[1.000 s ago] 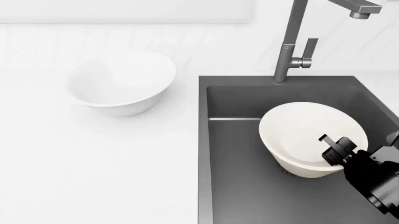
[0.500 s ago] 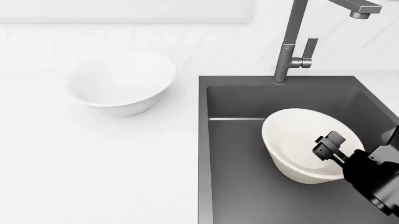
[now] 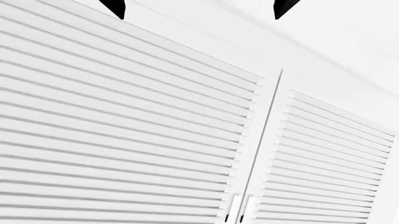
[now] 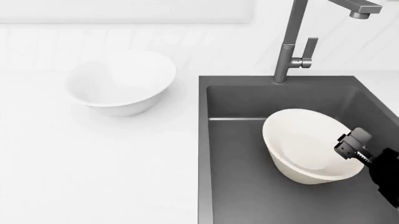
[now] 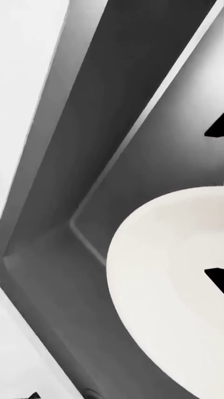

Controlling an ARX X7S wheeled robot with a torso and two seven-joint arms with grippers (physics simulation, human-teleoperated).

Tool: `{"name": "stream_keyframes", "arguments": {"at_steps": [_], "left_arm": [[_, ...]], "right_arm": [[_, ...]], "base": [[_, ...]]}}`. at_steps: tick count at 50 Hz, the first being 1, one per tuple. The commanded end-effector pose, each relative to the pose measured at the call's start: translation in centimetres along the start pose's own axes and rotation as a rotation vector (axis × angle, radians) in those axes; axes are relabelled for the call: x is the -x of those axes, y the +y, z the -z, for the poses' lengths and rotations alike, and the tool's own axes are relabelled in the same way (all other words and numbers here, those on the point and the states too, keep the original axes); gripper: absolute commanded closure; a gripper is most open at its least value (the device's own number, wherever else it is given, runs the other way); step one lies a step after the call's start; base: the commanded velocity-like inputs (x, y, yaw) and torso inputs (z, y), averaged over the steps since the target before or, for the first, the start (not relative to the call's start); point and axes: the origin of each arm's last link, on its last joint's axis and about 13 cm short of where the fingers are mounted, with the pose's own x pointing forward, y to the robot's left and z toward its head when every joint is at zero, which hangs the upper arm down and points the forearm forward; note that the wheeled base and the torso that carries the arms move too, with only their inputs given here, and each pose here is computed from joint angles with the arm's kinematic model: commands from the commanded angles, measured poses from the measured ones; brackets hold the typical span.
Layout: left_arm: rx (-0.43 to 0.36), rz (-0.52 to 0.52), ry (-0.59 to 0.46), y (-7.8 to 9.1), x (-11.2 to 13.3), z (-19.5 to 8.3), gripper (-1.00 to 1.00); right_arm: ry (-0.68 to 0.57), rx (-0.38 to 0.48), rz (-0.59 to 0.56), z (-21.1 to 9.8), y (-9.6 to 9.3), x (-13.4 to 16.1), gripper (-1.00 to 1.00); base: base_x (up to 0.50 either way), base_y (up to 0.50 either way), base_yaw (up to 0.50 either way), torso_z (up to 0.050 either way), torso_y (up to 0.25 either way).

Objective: Stack the bowls in the sink.

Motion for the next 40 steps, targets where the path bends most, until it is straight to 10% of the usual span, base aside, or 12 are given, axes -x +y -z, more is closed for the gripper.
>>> {"name": "stream_keyframes", "arguments": {"at_steps": [1, 40], "left_arm": [[0.001, 0.0, 0.002, 0.0, -0.1, 0.0, -1.0], [0.011, -0.002, 0.003, 0.3, 0.1, 0.0, -1.0]], "right_arm": [[-0.068, 0.032, 0.028, -1.0, 0.0, 1.5, -1.0], [-0.243, 0.363, -0.239, -3.0, 7.7, 7.4, -1.0]], "base": [[0.0, 0.0, 0.0, 0.0, 0.0], [0.0, 0.0, 0.0, 0.0, 0.0]]}}
